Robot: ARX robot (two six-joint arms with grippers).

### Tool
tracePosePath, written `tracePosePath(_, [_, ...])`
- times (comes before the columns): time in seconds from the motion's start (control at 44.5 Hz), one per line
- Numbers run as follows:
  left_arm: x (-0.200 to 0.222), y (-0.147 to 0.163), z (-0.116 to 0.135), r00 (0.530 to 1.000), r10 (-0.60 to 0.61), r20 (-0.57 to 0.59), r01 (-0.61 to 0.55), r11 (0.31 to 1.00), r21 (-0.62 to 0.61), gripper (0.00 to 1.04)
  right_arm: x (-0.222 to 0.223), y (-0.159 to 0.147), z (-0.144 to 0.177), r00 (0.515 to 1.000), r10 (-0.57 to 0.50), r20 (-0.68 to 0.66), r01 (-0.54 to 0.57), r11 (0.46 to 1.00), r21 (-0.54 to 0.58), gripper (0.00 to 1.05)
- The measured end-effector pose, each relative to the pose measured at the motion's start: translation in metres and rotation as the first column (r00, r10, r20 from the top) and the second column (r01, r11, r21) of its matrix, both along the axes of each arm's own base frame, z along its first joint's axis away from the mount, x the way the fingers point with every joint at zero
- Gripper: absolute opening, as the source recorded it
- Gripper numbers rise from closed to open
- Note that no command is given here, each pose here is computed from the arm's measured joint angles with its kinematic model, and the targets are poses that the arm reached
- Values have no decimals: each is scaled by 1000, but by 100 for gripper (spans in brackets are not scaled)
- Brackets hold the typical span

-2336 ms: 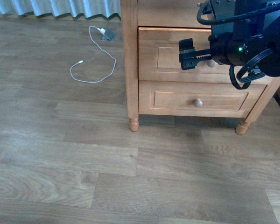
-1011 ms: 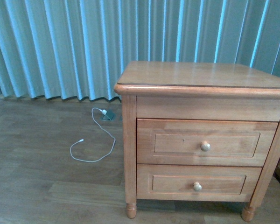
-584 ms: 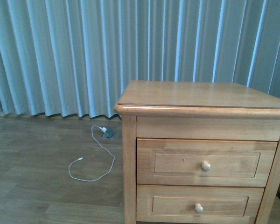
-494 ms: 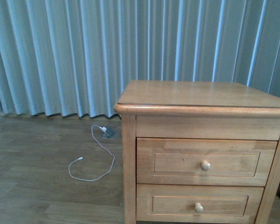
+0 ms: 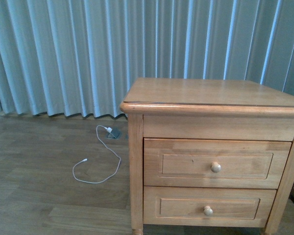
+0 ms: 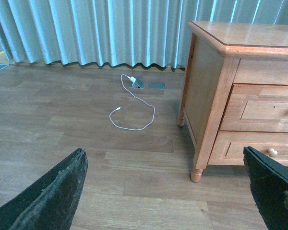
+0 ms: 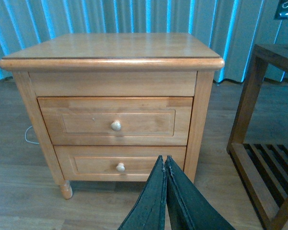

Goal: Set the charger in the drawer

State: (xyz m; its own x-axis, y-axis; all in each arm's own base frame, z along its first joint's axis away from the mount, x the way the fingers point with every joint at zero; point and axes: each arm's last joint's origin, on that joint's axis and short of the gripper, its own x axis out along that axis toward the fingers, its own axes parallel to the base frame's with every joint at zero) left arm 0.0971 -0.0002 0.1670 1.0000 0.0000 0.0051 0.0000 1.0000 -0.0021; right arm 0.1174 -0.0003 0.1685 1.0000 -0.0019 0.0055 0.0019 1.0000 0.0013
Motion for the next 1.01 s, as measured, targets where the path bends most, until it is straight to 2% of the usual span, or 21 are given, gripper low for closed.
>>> tracePosePath(0.449, [0, 0, 0, 1000, 0, 0, 0, 1000, 0, 99, -10, 0, -1, 1000, 0, 2, 0, 1000, -1, 2])
tracePosePath(0.517, [0, 0, 0, 1000, 1, 0, -1, 1000, 0, 99, -17, 0, -5, 999, 0, -33, 0, 1000, -1, 2])
tracePosePath(0.584, [0, 0, 0, 1000, 0, 0, 0, 1000, 0, 99, -20, 0, -3, 1000, 0, 0, 0, 1000, -1, 2])
tracePosePath(0.921, [0, 0, 0, 1000, 0, 0, 0, 1000, 0, 99, -20, 0, -3, 1000, 0, -3, 0, 1000, -1, 2])
tracePosePath(0.943, [0, 0, 0, 1000, 0, 0, 0, 1000, 0, 99, -20, 0, -3, 1000, 0, -3, 0, 1000, -2, 2])
tracePosePath(1.011, [0, 0, 0, 1000, 0, 0, 0, 1000, 0, 99, -20, 0, -3, 1000, 0, -3, 0, 1000, -2, 11])
